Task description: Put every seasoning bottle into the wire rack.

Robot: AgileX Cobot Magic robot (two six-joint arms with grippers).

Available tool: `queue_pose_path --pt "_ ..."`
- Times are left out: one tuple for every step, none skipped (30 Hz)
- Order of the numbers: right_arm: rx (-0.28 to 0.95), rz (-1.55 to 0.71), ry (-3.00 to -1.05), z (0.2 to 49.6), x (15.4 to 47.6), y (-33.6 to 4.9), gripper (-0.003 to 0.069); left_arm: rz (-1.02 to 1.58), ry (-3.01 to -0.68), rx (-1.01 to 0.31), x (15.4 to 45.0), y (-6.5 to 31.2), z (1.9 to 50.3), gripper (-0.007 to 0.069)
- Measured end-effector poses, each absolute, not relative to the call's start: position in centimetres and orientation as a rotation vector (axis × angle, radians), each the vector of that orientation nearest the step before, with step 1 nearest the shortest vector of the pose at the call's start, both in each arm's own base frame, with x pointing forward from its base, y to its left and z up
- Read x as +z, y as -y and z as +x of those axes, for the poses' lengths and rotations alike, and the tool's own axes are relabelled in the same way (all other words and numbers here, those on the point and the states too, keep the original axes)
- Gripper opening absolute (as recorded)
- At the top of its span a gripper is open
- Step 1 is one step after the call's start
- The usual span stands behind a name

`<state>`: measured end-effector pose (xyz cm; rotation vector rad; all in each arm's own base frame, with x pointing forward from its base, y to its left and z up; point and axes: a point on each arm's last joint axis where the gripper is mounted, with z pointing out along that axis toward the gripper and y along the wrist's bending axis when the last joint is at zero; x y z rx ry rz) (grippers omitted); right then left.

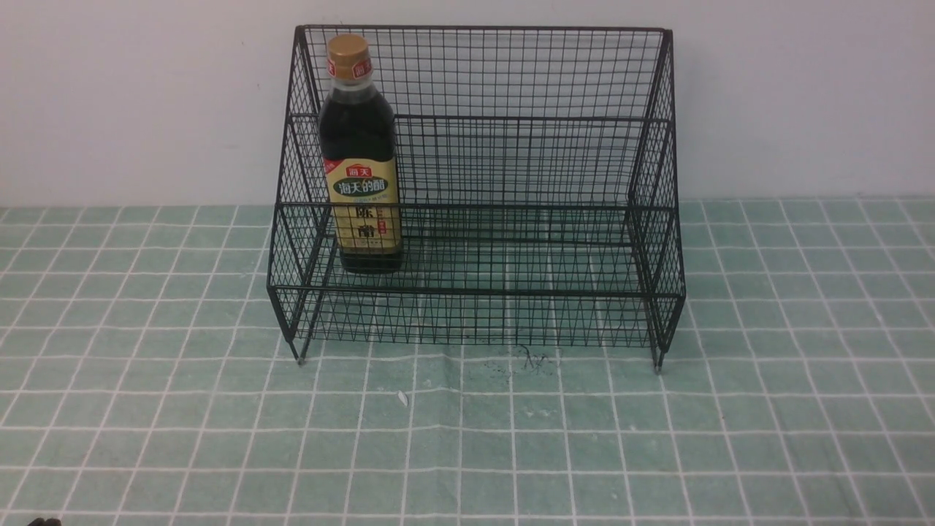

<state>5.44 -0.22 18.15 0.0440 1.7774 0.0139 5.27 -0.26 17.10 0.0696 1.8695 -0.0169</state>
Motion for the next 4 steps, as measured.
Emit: queue_pose_path --pt "0.013 0.043 -1.777 5.44 18.15 0.22 -0.0015 0.07 -1.869 -0.017 17.1 0.26 5.27 -0.0006" --pt "0.012 0.042 -1.777 5.44 18.15 0.22 -0.0015 0.07 -1.869 -0.017 17.1 0.26 5.27 -0.0006" --pt "0.012 0.041 -1.777 5.44 18.15 0.22 -0.0015 0.07 -1.869 -0.017 17.1 0.26 5.27 -0.0006" --pt "0.012 0.041 -1.777 5.44 18.15 0.22 -0.0015 0.07 -1.869 -0.017 17.1 0.26 5.27 -0.0006"
